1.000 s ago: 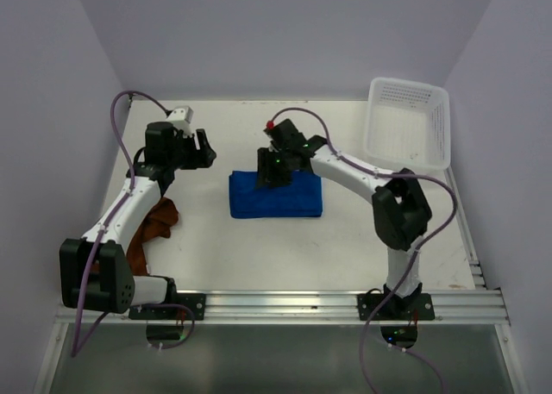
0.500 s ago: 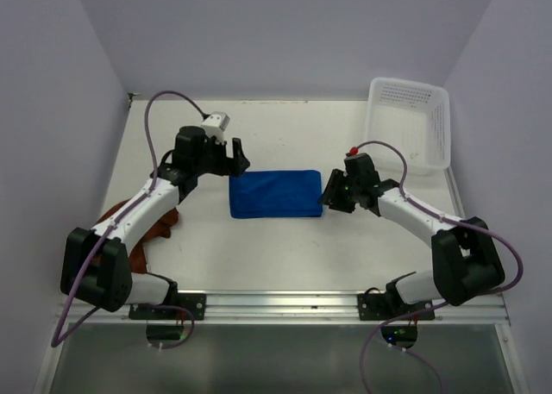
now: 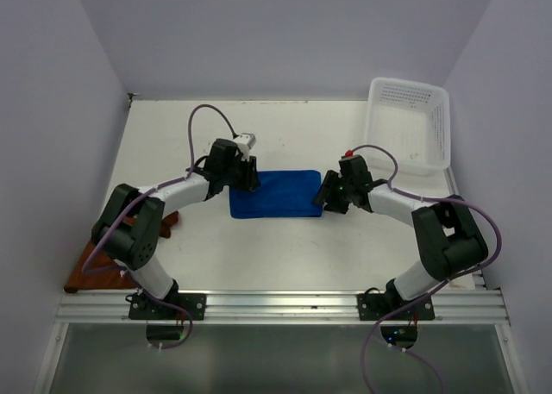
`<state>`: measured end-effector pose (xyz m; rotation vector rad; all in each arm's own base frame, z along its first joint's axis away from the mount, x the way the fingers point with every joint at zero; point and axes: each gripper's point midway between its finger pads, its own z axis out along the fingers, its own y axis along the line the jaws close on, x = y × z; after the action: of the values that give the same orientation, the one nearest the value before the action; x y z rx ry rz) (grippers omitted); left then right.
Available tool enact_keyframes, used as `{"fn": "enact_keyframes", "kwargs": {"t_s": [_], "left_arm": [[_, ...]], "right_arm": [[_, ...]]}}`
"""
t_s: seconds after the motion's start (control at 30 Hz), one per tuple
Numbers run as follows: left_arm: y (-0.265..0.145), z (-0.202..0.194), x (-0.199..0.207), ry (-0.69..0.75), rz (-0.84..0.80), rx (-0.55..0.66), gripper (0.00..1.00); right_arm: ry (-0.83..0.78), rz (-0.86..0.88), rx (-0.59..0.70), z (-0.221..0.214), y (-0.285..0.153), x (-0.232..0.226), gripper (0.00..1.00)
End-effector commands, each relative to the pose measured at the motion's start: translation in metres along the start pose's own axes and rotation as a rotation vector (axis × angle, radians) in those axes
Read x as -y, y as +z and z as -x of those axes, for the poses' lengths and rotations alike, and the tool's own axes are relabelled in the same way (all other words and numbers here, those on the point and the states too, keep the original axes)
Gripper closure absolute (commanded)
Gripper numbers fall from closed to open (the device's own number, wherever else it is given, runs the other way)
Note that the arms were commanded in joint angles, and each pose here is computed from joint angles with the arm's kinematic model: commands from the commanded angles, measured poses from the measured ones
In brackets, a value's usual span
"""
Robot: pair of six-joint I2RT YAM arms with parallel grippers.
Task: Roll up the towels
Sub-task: Fold the towel, then roll the towel
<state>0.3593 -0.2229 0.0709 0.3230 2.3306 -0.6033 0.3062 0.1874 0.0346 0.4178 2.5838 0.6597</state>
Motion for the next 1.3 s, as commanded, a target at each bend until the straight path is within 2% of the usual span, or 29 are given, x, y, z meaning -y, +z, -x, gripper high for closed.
{"fn": "enact_keyframes", "kwargs": {"t_s": [0.0, 0.17, 0.27, 0.3, 0.5, 0.53, 0.73, 0.87, 0.93, 0.97, 1.07, 1.1, 1.13, 1.17, 1.2, 1.27], "left_arm": [[0.013, -0.003, -0.011, 0.006, 0.042, 0.013, 0.60], [0.022, -0.022, -0.029, -0.001, 0.113, -0.023, 0.67], [0.026, -0.035, -0.039, -0.016, 0.153, -0.058, 0.74], [0.026, -0.039, -0.041, -0.023, 0.165, -0.070, 0.76], [0.017, -0.050, -0.048, -0.052, 0.205, -0.064, 0.79], [0.014, -0.050, -0.047, -0.057, 0.205, -0.059, 0.79], [-0.015, -0.048, -0.043, -0.081, 0.214, 0.009, 0.80], [-0.038, -0.030, -0.035, -0.083, 0.223, 0.088, 0.79], [-0.047, -0.022, -0.025, -0.070, 0.222, 0.117, 0.77], [-0.056, -0.007, -0.019, -0.063, 0.222, 0.170, 0.76], [-0.074, 0.007, -0.004, -0.026, 0.239, 0.206, 0.73], [-0.079, 0.015, 0.002, -0.011, 0.239, 0.221, 0.66], [-0.082, 0.019, 0.009, 0.003, 0.234, 0.231, 0.60], [-0.086, 0.026, 0.012, 0.008, 0.238, 0.250, 0.53], [-0.091, 0.037, 0.018, 0.018, 0.236, 0.270, 0.36], [-0.098, 0.048, 0.025, 0.037, 0.257, 0.304, 0.19]], "right_arm": [[0.000, 0.044, 0.028, 0.008, 0.005, -0.010, 0.48], [0.008, 0.053, 0.011, 0.001, 0.010, -0.005, 0.57], [0.009, 0.060, -0.005, -0.004, 0.011, -0.005, 0.67], [0.003, 0.063, -0.008, -0.005, 0.011, -0.005, 0.75], [0.003, 0.061, -0.029, -0.013, 0.010, 0.000, 0.90], [0.003, 0.063, -0.031, -0.014, 0.009, 0.000, 0.98], [-0.020, 0.086, -0.075, -0.031, 0.003, 0.001, 1.00], [-0.047, 0.084, -0.085, -0.037, -0.004, 0.001, 1.00], [-0.049, 0.073, -0.087, -0.040, -0.008, 0.004, 0.95], [-0.049, 0.068, -0.085, -0.041, -0.009, 0.005, 0.93], [-0.051, 0.057, -0.075, -0.040, -0.016, 0.007, 0.78], [-0.049, 0.063, -0.069, -0.039, -0.019, 0.005, 0.73], [-0.052, 0.068, -0.076, -0.040, -0.021, 0.004, 0.61], [-0.054, 0.070, -0.076, -0.039, -0.022, 0.003, 0.58], [-0.050, 0.074, -0.074, -0.039, -0.025, 0.002, 0.55], [-0.047, 0.080, -0.061, -0.038, -0.027, 0.001, 0.47]]}}
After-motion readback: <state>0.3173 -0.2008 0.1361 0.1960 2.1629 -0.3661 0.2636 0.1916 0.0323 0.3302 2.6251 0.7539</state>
